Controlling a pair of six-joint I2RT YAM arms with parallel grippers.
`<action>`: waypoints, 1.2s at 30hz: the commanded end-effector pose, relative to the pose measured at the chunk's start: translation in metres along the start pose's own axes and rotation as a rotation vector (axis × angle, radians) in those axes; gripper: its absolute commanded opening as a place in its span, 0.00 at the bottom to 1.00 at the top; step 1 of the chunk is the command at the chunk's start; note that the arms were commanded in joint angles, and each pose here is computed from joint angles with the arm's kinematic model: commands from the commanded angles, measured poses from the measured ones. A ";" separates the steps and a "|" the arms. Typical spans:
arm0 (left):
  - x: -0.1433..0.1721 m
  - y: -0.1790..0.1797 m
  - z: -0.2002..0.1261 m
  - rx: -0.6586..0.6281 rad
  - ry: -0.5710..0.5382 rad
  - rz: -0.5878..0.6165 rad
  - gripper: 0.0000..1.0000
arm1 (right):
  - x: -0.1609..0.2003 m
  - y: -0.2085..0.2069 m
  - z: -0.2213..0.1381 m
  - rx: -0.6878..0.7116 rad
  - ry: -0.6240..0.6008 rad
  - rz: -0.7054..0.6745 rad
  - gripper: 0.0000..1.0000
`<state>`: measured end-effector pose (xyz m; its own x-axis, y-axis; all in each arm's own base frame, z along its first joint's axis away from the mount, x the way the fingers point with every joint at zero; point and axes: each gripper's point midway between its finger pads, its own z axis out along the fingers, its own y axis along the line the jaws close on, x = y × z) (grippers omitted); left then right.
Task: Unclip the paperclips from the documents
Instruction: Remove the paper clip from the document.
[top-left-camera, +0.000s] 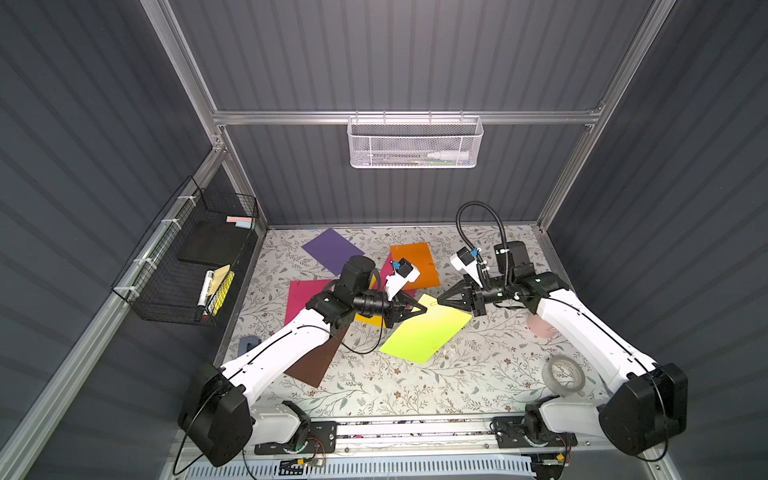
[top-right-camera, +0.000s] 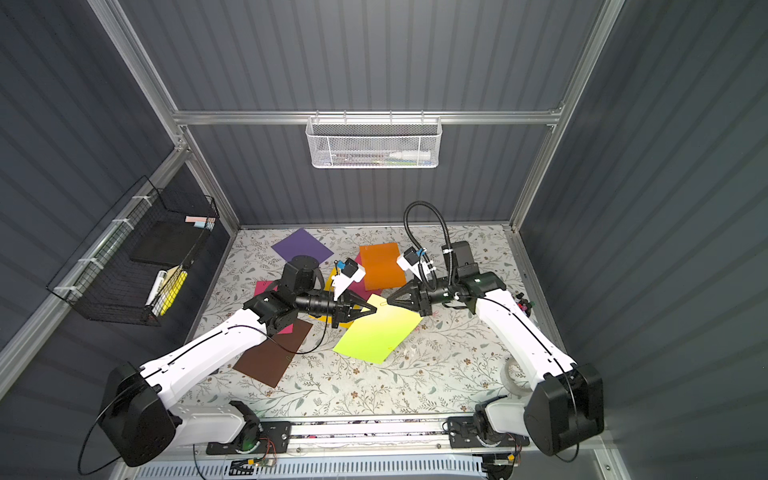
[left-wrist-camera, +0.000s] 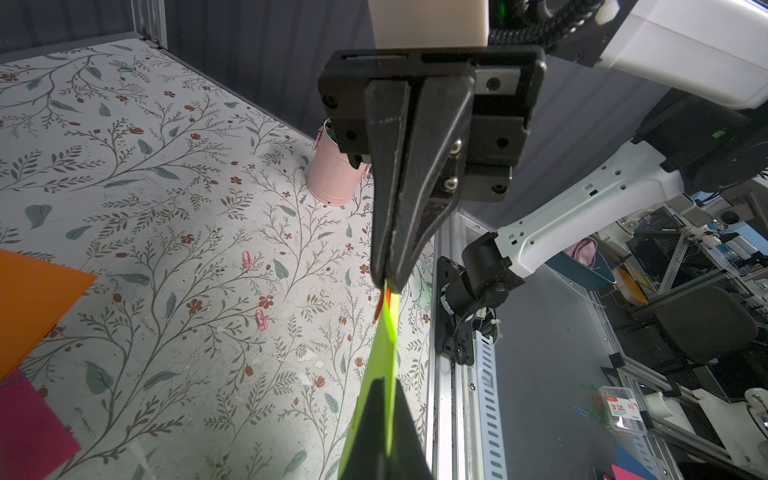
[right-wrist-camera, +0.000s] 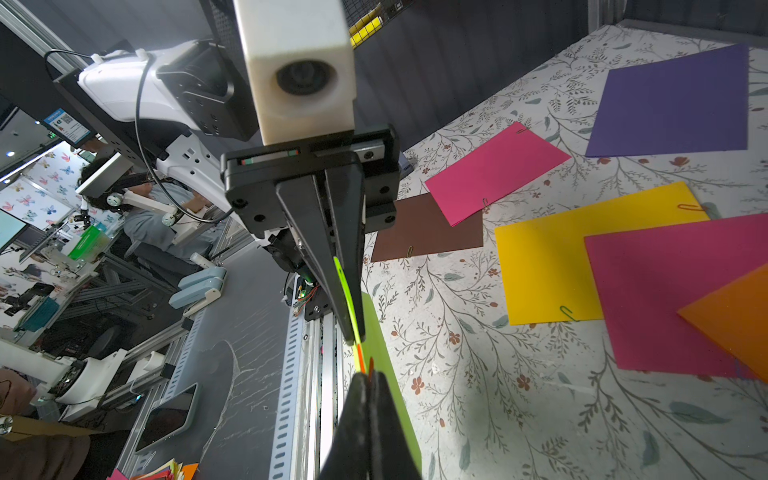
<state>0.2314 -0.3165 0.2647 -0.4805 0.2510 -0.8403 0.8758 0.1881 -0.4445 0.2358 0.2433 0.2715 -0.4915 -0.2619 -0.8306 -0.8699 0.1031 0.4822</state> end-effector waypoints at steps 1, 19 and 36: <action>0.014 0.000 -0.003 0.003 0.057 -0.046 0.00 | -0.007 -0.016 -0.017 0.101 -0.034 -0.037 0.03; 0.018 0.004 0.000 -0.002 0.090 -0.050 0.00 | -0.009 -0.018 -0.024 0.109 -0.057 -0.039 0.06; 0.014 0.002 -0.002 -0.003 0.086 -0.027 0.00 | 0.024 -0.087 -0.039 0.462 0.001 0.171 0.06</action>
<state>0.2273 -0.3116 0.2452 -0.5331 0.3271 -0.7802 0.8460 0.2187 -0.4863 0.2796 0.2104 0.2530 -0.5324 -0.2197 -0.8175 -0.8242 0.3549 0.4413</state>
